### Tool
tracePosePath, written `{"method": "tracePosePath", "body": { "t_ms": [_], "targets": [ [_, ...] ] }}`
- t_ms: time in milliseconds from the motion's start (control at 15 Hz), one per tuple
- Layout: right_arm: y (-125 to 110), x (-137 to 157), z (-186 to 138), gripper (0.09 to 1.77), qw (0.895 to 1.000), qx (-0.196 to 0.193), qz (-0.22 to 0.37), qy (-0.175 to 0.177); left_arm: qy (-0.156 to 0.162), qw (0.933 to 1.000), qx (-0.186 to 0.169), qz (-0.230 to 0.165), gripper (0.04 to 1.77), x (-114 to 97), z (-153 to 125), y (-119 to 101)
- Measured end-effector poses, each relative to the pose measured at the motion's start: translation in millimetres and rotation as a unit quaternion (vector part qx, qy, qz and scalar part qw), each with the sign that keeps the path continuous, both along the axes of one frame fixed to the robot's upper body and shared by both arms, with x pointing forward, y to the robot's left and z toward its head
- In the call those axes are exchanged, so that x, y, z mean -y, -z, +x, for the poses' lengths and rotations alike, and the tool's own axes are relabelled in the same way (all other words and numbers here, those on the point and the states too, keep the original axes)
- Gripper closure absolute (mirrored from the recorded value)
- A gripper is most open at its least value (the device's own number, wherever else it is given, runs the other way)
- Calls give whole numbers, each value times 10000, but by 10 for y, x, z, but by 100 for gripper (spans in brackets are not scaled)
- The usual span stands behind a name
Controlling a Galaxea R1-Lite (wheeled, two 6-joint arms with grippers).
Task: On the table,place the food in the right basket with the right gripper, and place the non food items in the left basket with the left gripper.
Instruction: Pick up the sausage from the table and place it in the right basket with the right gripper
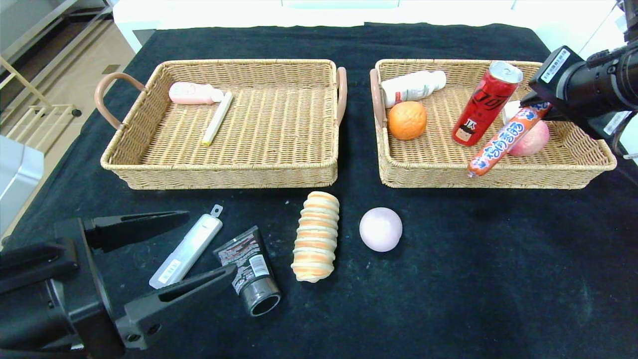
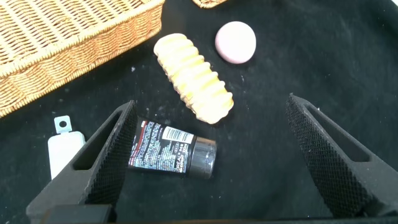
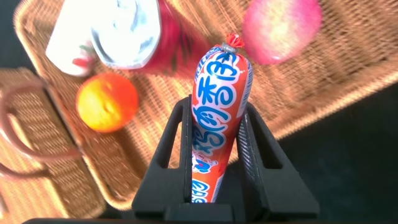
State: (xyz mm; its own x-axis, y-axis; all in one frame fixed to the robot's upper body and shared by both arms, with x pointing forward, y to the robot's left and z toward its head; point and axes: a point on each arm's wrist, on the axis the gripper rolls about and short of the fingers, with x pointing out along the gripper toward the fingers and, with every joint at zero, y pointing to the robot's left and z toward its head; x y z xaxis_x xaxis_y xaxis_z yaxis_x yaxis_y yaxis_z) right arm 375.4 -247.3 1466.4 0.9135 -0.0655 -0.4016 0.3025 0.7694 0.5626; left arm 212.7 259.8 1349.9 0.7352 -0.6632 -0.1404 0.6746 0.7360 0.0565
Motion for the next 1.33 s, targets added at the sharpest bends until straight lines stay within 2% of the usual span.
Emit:
{"method": "tracePosePath", "body": {
  "t_ms": [133,400,800,1333],
  "targets": [
    [21,28,93,135,9998,-6,157,113,4,10000,9,13,9,0,0,1],
    [45,125,219,135,9980,9,622,75,9,10000,-2,19,9,0,-1,5],
    [41,172,309,135,9968,205,748,192,11,10000,-19,36,9,9,15,22],
    [148,148,433,135,9970,79,745,217,12,10000,-29,49,9,13,22,31]
  ]
}}
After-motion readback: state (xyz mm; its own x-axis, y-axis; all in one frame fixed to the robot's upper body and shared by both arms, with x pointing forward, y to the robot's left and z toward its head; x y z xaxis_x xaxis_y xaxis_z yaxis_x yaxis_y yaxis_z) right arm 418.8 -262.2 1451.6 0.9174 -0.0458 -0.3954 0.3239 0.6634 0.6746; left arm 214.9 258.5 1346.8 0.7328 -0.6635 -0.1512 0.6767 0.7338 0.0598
